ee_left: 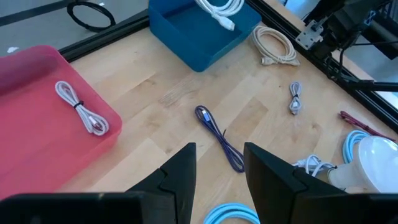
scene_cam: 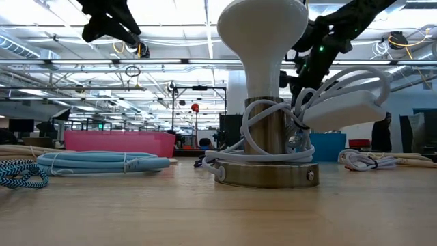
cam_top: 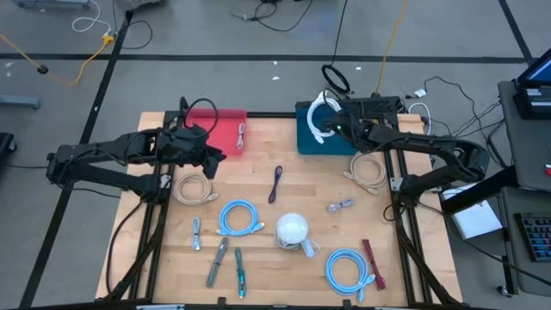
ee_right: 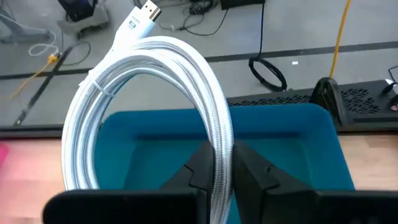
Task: Pick & Place USB Port
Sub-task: Put the white USB cable into the blue bin, then put the purple USB cable into the pink bin
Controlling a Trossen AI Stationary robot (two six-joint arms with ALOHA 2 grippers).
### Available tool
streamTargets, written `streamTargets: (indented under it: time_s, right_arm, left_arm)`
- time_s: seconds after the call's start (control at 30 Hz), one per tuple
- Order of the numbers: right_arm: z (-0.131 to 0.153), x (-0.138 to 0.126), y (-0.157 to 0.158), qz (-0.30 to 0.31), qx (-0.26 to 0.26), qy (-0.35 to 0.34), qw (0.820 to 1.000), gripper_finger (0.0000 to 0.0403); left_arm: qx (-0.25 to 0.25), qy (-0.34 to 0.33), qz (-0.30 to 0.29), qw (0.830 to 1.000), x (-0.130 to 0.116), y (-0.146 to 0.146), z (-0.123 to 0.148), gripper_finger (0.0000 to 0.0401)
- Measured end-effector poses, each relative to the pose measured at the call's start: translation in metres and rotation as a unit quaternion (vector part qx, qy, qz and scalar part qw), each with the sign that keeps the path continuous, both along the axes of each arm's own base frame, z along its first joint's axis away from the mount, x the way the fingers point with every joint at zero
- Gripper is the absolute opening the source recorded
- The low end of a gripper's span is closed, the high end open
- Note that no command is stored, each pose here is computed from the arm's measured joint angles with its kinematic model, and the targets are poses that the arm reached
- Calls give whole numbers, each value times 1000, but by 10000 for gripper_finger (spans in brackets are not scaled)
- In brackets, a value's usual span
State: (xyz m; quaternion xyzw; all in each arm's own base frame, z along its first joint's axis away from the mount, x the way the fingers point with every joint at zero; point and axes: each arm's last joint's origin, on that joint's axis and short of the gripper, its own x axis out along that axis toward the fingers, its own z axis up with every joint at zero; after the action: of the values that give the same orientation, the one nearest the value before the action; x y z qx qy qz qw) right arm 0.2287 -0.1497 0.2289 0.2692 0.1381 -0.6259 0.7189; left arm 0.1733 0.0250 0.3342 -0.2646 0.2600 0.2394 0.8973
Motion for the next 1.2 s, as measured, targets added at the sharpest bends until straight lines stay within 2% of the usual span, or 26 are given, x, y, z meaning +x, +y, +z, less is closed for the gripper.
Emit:
streamTargets:
  time_s: [0.37, 0.67, 0.73, 0.83, 1.0, 1.2]
  right_arm:
    - [-46, 19, -8, 45, 81, 45, 995, 26]
    - [-44, 18, -9, 87, 80, 74, 990, 26]
    - [-45, 18, -11, 109, 93, 70, 987, 45]
    - [-46, 17, -13, 139, 113, 64, 982, 93]
    - [-42, 16, -13, 152, 113, 63, 980, 158]
    - [-19, 9, -11, 150, 78, 27, 985, 190]
  left_arm:
    - [-3, 0, -3, 1000, 0, 0, 0, 136]
    - [-8, 4, -14, 1000, 0, -2, -1, 136]
    - [-8, 7, -14, 1000, -1, -2, -1, 136]
    - [-3, 8, -12, 1000, -1, -2, -1, 136]
    - [4, 9, -7, 1000, -1, -1, -1, 136]
    - [3, 15, -6, 1000, -1, -1, -2, 136]
